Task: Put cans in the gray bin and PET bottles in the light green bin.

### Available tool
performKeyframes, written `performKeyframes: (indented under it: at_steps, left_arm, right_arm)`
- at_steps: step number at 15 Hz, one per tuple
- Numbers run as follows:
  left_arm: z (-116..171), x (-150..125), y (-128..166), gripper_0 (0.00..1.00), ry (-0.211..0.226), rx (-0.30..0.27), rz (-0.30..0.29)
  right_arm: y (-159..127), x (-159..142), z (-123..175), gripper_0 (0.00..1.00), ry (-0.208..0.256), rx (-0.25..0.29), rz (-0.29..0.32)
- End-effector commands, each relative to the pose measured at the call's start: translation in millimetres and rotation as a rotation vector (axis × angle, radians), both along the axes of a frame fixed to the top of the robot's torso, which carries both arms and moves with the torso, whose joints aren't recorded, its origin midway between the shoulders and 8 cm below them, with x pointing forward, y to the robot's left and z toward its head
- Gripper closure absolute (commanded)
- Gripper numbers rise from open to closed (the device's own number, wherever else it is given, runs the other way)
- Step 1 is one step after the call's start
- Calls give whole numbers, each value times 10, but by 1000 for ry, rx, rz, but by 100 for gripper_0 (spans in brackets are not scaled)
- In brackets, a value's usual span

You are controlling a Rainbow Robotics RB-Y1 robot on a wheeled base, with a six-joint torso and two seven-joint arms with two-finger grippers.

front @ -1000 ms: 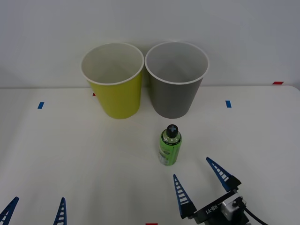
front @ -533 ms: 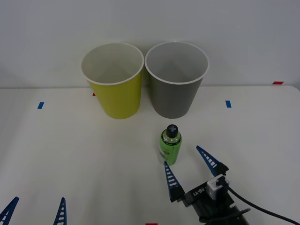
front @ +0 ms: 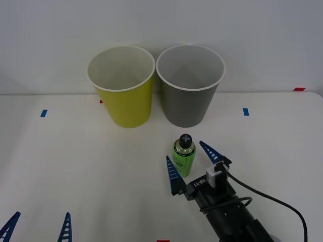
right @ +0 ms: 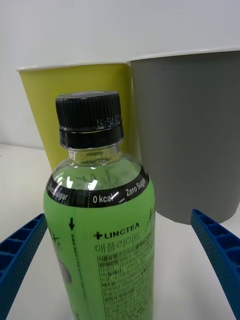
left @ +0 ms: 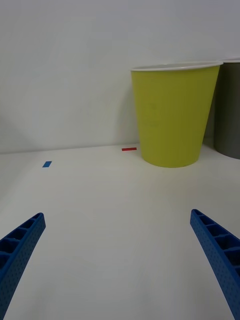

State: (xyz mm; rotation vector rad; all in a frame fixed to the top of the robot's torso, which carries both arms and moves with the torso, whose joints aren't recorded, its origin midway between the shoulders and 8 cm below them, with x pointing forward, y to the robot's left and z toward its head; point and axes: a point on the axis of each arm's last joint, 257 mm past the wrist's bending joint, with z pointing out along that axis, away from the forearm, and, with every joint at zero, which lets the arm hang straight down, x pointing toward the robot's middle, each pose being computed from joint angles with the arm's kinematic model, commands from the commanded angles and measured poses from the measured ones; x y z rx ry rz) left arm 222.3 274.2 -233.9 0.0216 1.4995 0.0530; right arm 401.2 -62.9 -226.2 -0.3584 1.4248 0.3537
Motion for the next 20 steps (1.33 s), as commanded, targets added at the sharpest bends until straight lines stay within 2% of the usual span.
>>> performKeyframes:
  at_steps: [1,6,7,9,10,12,20]
  left_arm:
    - [0,0,0,0,0,0,0]
    - [0,0,0,0,0,0,0]
    - [0,0,0,0,0,0,0]
    - [0,0,0,0,0,0,0]
    - [0,0,0,0,0,0,0]
    - [0,0,0,0,0,0,0]
    - [0,0,0,0,0,0,0]
  right_arm:
    - [25,30,-4,0,7,-8,6]
    - [64,69,23,0,9,-7,9]
    - [68,74,24,16,8,-6,9]
    - [58,74,19,81,10,-5,7]
    - [61,75,22,85,10,-4,7]
    - [67,77,28,87,10,-1,6]
    - [-33,132,84,90,-6,-5,-17]
